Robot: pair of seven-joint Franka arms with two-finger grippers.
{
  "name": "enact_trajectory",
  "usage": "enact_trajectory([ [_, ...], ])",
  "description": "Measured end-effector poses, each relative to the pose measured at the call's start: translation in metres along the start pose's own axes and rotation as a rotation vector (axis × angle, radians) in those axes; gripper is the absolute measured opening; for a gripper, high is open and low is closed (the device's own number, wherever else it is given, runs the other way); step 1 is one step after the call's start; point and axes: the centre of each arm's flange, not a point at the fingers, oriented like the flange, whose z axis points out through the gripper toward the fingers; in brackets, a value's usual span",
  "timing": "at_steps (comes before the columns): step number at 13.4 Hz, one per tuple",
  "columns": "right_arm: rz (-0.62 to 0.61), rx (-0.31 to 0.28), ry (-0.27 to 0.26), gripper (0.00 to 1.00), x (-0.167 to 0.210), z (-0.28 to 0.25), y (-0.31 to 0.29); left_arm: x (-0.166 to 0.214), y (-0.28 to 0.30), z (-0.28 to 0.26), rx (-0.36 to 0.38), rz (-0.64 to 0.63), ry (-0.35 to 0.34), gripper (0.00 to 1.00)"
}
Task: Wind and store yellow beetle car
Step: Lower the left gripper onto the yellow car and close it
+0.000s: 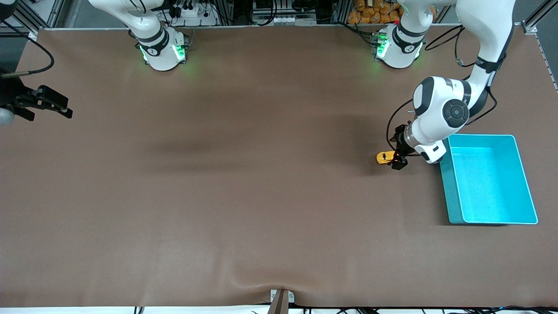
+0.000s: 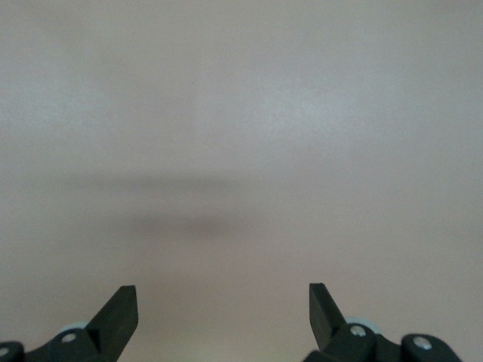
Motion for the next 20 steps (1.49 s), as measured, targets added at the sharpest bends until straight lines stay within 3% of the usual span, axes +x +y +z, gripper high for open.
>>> enact_trajectory([
  [11,-0.012,-0.002,0.02,1.0,-0.001,0.004,-0.007,0.009,-0.003,0.049,-0.001,-0.073,0.024,1.0],
  [17,-0.023,-0.003,0.028,1.0,0.001,0.006,-0.013,0.026,-0.002,0.049,-0.014,-0.105,0.023,1.0],
  [20,-0.024,-0.003,0.028,1.0,0.001,0.006,-0.013,0.026,-0.002,0.048,-0.019,-0.116,0.022,0.69],
])
